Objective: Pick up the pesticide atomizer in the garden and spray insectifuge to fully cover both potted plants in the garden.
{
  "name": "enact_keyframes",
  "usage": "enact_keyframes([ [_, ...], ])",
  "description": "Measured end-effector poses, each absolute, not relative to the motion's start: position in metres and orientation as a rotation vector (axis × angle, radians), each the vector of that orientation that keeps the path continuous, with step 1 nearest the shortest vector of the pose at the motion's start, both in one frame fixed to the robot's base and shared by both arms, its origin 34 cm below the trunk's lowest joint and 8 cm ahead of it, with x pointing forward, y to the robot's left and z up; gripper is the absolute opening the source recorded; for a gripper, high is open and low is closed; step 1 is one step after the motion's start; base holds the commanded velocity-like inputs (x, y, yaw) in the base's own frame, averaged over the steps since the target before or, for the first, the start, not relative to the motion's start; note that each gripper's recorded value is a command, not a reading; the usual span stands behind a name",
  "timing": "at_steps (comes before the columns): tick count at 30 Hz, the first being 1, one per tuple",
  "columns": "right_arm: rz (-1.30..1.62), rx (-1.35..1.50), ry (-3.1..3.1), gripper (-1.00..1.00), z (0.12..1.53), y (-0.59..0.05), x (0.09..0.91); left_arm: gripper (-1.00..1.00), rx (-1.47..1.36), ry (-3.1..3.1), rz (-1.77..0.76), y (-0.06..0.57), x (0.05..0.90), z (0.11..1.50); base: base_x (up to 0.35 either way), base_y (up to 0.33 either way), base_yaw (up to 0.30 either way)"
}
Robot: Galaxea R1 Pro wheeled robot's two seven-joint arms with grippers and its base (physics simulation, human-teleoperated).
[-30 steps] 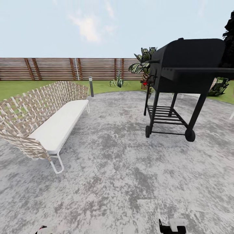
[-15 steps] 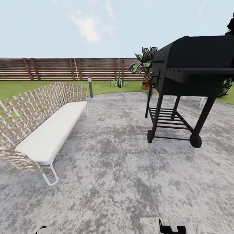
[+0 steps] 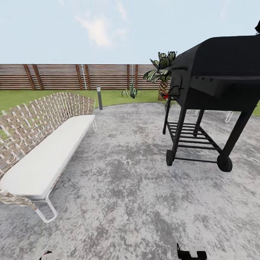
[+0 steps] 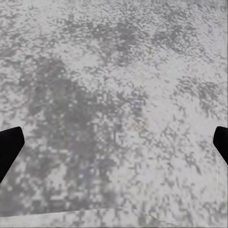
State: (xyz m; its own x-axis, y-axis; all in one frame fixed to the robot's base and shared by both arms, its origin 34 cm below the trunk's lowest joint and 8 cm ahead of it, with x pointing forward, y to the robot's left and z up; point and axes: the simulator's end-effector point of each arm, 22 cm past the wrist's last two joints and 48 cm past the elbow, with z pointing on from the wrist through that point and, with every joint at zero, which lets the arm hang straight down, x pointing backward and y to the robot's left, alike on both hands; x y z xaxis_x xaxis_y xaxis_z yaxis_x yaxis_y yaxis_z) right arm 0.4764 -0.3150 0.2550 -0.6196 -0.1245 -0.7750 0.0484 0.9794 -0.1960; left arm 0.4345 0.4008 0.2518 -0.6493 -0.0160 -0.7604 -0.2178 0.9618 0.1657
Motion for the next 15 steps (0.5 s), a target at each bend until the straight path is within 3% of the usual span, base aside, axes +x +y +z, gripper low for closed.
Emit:
enact_keyframes([
  [15, -0.249, -0.049, 2.225, 1.0, 0.2551, -0.3149, 0.4764, -1.0, -0.163, 2.261, 0.306, 0.4008, 0.4349, 0.2521, 0.338, 0.0, 0.0],
])
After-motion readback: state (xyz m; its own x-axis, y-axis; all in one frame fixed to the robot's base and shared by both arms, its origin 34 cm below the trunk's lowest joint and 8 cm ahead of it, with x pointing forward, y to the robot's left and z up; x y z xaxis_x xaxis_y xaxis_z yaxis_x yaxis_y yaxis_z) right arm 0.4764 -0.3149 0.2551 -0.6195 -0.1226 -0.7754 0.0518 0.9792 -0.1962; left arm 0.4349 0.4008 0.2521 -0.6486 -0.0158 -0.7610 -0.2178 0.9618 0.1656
